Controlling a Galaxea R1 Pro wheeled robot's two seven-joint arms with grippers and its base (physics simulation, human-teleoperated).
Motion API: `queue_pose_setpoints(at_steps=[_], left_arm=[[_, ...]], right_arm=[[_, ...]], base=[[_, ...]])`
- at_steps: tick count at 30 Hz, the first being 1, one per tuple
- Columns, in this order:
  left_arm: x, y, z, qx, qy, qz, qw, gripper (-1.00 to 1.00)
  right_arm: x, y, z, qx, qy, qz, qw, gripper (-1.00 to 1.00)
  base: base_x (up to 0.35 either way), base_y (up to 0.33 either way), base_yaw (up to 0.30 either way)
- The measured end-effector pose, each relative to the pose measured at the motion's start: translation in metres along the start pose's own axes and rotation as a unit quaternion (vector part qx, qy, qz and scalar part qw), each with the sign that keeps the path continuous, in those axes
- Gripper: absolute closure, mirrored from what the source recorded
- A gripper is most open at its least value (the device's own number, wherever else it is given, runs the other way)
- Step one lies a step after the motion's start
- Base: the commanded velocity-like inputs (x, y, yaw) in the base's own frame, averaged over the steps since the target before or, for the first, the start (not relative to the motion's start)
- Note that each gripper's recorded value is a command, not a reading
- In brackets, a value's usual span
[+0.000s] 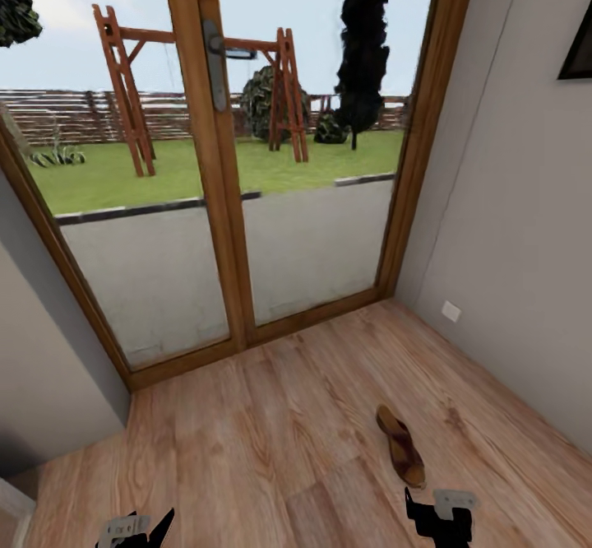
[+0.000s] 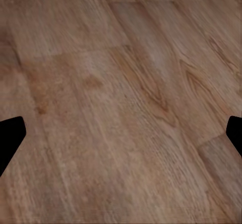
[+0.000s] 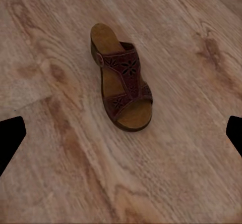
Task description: Pick up the two gym shoes and the two sandals from the corridor floor and place them onto the hallstand (shoe rack) in the corridor, making sure they are on the rack and not on the floor. Arrange them so the two gym shoes are next to each other and the two sandals are next to each other.
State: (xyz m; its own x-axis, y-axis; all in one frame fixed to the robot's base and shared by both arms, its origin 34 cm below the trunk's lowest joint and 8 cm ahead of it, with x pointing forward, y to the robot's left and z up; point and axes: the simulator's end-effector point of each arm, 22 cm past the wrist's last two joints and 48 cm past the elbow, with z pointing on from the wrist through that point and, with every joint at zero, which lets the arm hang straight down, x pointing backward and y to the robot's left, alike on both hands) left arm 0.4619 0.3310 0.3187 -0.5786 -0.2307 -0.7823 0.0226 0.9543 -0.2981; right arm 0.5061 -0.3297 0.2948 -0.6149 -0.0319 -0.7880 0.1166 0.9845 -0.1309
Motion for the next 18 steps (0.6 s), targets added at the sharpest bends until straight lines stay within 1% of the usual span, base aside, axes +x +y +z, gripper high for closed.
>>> queue_pose_setpoints(at_steps=[3,7,18], left_arm=[[-0.0003,-0.0001,0.0,0.0,0.0,0.0,1.0,-1.0],[-0.0014,-0.0003,0.0001,0.0,-0.001,0.0,1.0,-1.0],[-0.0054,-0.0014,0.0002,0.002,-0.006,0.002,1.0,-1.0]], right_arm=[[-0.0001,0.0001,-0.0001,0.0,0.0,0.0,1.0,-1.0],[-0.0012,0.0001,-0.0002,0.0,-0.001,0.0,1.0,-1.0],[-0.0057,-0.0003,-0.0005,0.001,-0.006,0.001,1.0,-1.0]], base=[[0.281,0.228,-0.055],[0.281,0.228,-0.152],[0.278,0.236,-0.235]])
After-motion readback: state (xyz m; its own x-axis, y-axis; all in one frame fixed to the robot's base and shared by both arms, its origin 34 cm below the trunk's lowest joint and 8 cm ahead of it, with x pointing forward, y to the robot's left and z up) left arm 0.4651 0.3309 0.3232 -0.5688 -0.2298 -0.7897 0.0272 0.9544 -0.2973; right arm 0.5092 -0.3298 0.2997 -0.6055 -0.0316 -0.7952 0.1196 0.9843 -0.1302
